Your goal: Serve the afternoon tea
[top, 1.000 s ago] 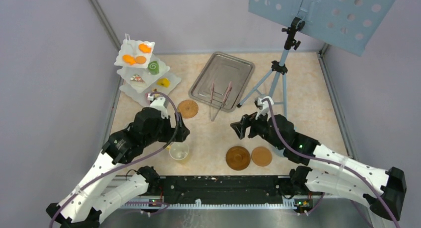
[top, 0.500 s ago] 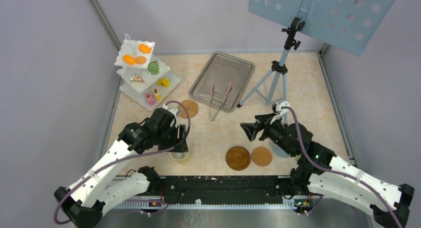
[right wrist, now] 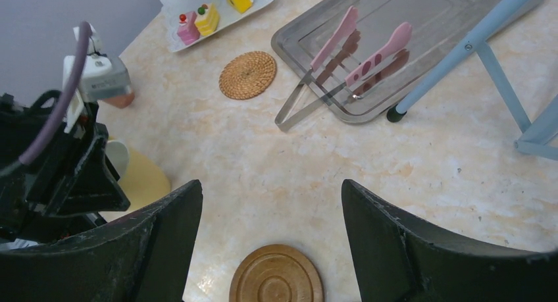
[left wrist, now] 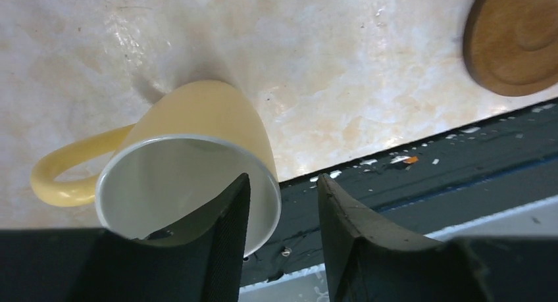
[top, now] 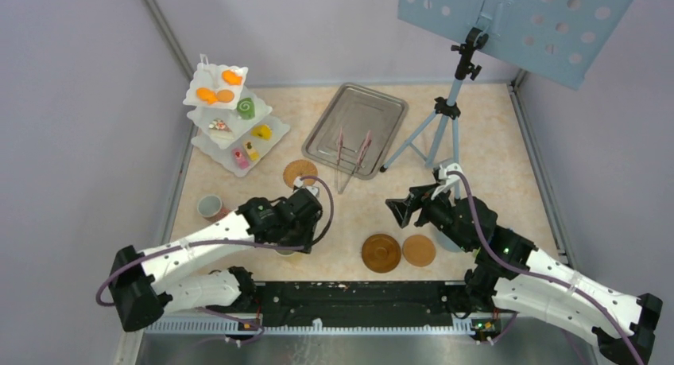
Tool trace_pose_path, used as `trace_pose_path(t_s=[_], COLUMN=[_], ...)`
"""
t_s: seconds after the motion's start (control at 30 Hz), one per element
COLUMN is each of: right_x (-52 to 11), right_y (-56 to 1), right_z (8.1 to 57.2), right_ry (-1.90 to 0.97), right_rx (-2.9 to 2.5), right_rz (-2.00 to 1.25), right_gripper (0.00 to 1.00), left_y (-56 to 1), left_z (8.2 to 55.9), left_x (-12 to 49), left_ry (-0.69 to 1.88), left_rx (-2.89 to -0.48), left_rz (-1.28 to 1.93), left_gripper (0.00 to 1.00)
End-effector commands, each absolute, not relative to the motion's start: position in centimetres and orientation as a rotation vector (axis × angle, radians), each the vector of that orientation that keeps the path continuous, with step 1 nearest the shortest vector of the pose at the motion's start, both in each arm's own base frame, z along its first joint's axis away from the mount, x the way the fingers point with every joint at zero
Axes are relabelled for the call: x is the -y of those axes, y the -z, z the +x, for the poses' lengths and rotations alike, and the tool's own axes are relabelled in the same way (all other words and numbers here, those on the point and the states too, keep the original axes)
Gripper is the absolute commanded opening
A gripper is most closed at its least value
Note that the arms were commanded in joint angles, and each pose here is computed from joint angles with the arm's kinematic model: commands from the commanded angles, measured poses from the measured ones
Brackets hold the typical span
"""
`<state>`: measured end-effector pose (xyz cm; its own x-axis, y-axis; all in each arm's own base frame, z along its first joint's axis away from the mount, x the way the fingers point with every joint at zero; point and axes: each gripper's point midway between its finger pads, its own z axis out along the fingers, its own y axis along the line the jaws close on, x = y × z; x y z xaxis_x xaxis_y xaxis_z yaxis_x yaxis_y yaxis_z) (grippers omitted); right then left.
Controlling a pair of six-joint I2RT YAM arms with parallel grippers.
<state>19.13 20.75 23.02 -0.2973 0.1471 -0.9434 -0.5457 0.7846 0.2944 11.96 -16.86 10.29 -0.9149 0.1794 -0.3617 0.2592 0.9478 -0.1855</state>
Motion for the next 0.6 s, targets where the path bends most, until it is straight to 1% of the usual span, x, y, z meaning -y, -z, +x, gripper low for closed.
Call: trace_pose_path(t_s=[0.0, 0.1, 0.3, 0.4, 0.5, 0.57], right_x=[-20.7, -20.7, -20.1, -19.9, -19.8, -19.7], right_y=[-24.2, -24.1, -23.7, -23.7, -23.7, -23.7], right_z=[19.5, 19.6, 19.6, 19.6, 19.6, 19.6], right_ry=[-0.710, -0.699, -0.677, -0.676, -0.670, -0.665], right_rx=[-1.716, -1.728, -1.740, -1.735, -1.737, -1.741], right_rz=[-0.279, -0.285, -0.265, -0.257, -0.257, -0.256], right_gripper=[0.77, 0.77, 0.76, 0.76, 0.77, 0.77], left_y=[-9.6, -9.3, -10.4, -11.8, -13.5, -15.3], left_z=[13.3, 13.5, 14.1, 15.1, 16.7, 18.7], left_x=[16.5, 16.3, 17.3, 17.7, 17.7, 17.8], left_ry=[0.098, 0.021, 0.055, 0.035, -0.031, -0.098], left_rx=[-2.709, -2.708, -2.678, -2.642, -2.580, -2.496], left_rz=[0.257, 0.267, 0.302, 0.334, 0.349, 0.384], left_gripper=[0.43, 0.28, 0.13, 0.01, 0.00, 0.00])
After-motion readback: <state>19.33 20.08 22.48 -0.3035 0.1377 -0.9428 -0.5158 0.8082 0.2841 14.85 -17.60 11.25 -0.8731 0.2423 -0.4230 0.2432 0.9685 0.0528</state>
